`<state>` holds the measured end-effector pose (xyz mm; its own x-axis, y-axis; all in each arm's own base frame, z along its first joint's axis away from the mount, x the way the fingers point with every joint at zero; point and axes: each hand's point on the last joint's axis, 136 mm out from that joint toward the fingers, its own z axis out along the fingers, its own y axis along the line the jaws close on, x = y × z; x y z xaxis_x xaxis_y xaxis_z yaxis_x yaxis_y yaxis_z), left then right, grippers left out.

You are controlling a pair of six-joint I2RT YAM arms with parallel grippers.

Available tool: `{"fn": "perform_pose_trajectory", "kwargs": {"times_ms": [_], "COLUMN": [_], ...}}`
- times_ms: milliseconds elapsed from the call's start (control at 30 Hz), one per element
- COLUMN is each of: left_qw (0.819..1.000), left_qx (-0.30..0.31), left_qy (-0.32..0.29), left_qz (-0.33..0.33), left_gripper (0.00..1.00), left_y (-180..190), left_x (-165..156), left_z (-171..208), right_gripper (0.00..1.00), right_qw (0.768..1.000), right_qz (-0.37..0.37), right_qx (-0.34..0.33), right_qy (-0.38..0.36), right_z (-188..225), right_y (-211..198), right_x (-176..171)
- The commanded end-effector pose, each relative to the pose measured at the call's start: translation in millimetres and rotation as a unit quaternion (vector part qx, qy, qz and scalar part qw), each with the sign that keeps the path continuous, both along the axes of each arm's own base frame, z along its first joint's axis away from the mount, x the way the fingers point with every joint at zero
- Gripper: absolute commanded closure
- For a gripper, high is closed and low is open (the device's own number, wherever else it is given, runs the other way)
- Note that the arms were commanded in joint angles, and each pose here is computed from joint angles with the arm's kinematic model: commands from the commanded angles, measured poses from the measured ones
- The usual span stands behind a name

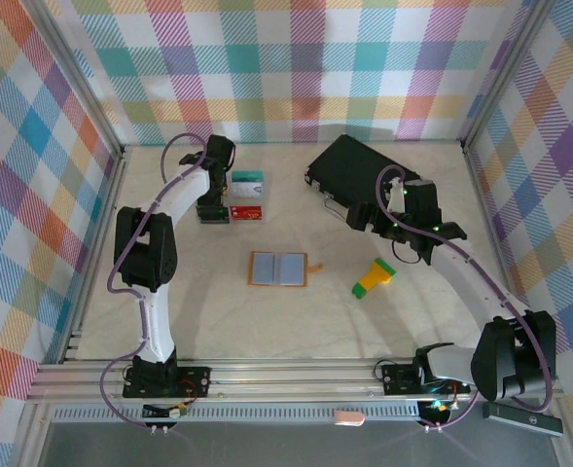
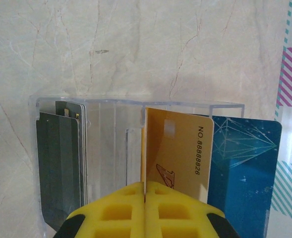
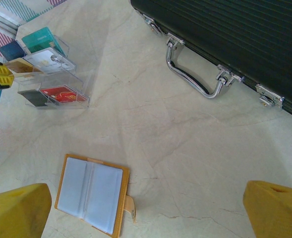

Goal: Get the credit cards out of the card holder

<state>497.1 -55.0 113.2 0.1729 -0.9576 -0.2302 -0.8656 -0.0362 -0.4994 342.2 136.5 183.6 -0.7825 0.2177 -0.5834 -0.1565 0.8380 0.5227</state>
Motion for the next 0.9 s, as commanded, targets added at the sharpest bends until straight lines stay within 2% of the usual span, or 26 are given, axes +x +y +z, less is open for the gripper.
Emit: {"fn": "perform_pose_trajectory", "kwargs": {"times_ms": [0,167,367,633,867], "left_qw": [1.000,1.000,1.000,0.999,0.998], "left_qx": [-0.004,0.001,0.003,0.008,0.003], "left_qy": [-0.011,-0.018,-0.015,-0.036,-0.035], "left_qz": [0.010,0.007,0.000,-0.023,-0.050], "left_gripper": [1.00,0.99,0.83,0.83,0.84], "left_y": [5,6,6,6,3], "left_x": [6,8,10,21,30], "left_z": [9,16,13,23,14], "right_gripper": [0.01,0.01,0.01,0.01,0.01], "right_qw": [1.000,1.000,1.000,1.000,1.000], "right_qz": [0.008,0.007,0.006,0.007,0.008], "right_qx": [0.004,0.004,0.005,0.006,0.006], "right_qy": [-0.013,-0.012,-0.011,-0.007,-0.005], "right_z": [10,10,9,7,6], "right_y": [2,1,1,2,2], "right_x": [4,5,5,5,6]}}
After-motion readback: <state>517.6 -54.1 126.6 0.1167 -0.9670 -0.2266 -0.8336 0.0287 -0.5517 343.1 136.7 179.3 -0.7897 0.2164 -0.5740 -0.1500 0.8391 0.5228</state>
